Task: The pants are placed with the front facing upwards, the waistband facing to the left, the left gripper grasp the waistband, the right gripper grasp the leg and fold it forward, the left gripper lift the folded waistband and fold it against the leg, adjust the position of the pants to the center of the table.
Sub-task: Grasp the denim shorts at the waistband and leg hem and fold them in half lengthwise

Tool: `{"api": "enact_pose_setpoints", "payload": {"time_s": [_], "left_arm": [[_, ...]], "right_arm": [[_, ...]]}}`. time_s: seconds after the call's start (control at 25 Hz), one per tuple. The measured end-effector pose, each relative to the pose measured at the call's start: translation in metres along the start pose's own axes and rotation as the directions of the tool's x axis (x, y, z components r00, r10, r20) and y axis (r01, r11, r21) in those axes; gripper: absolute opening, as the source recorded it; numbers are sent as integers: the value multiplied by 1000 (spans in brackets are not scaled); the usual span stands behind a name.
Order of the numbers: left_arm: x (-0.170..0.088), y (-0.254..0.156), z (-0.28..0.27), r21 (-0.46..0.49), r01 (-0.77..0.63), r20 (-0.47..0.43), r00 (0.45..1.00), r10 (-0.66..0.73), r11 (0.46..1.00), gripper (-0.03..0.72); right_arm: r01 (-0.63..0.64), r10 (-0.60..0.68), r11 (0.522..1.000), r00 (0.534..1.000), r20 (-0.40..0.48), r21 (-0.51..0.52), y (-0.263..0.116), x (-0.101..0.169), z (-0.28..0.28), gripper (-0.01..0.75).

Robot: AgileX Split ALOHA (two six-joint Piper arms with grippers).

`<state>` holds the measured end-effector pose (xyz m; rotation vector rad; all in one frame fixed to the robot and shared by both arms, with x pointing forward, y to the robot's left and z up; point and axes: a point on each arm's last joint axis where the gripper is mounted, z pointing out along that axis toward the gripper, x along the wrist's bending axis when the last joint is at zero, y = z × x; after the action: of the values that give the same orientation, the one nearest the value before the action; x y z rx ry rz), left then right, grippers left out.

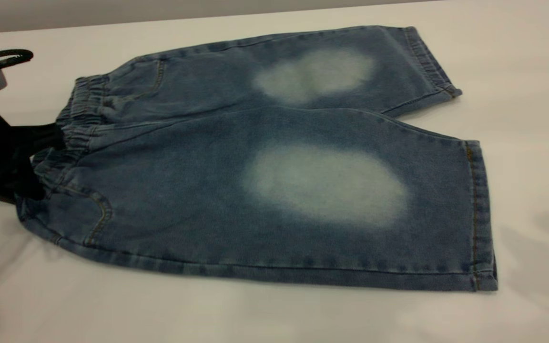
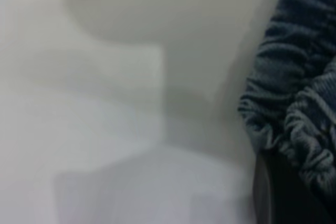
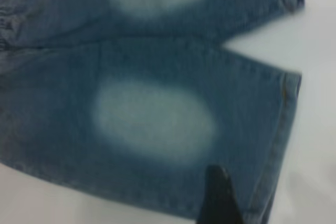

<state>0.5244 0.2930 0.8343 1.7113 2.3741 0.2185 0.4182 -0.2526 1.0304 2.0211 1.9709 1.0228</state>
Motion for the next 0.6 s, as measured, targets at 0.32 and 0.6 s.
{"api": "enact_pose_setpoints", "payload": {"time_s": [0.32, 0.6], "left_arm": [[-1, 3, -25, -9, -55, -2, 998, 55, 998, 121], [1, 0, -26, 32, -86, -15, 996, 87, 996, 121]], "right_arm": [[-65, 66, 985, 998, -1, 160, -27, -18, 50, 422], [-79, 92, 954, 995, -31, 289, -39, -26, 86, 422]]}}
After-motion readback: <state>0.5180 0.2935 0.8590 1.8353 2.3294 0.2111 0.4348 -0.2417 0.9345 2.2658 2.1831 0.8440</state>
